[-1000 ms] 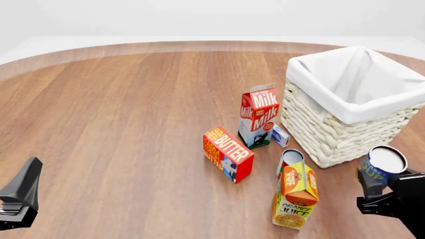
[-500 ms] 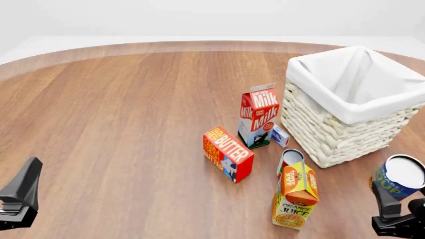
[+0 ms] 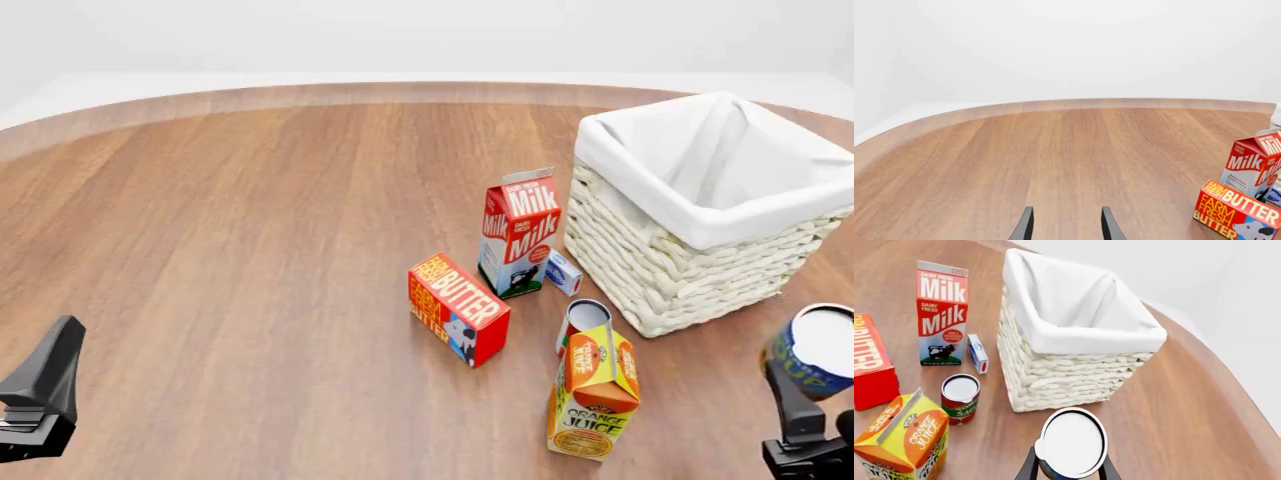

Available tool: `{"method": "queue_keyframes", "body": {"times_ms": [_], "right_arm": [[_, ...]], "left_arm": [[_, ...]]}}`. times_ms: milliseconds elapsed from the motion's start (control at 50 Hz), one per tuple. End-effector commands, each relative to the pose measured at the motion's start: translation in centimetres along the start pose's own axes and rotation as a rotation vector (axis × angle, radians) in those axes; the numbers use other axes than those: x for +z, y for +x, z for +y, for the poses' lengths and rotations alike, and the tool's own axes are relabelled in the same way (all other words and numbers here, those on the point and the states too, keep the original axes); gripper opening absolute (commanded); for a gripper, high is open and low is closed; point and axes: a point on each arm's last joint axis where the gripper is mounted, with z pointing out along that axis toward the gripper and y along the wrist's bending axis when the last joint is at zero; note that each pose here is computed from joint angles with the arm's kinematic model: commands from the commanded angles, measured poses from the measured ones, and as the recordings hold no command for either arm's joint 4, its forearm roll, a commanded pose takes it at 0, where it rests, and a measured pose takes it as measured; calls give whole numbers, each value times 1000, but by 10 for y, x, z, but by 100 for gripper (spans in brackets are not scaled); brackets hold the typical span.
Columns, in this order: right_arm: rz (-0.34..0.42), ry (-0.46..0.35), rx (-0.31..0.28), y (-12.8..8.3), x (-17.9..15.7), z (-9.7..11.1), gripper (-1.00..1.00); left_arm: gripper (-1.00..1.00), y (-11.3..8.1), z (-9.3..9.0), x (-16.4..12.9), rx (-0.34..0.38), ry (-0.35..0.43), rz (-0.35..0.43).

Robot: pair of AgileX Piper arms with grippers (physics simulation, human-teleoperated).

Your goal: Pick up the alphabet soup, and put it in the basket.

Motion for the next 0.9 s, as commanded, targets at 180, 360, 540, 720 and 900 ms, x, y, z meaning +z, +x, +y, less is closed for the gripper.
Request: {"method": "queue_keyframes", "body": {"times_ms": [180,360,540,720,900], "right_arm": [[-50,14,-10,-20,-1,-8,-100],[-68,14,-3,-29,2,-11,-100],[-73,20,-8,-41,6,-16,-100],[-81,25,-17,-53,11,-20,-100],[-85,40,-22,-61,13,-25,-100]], "left_arm": [[100,0,0,0,0,0,0],[100,0,0,0,0,0,0],[100,0,0,0,0,0,0],[100,0,0,0,0,0,0],[100,0,0,0,0,0,0]]}}
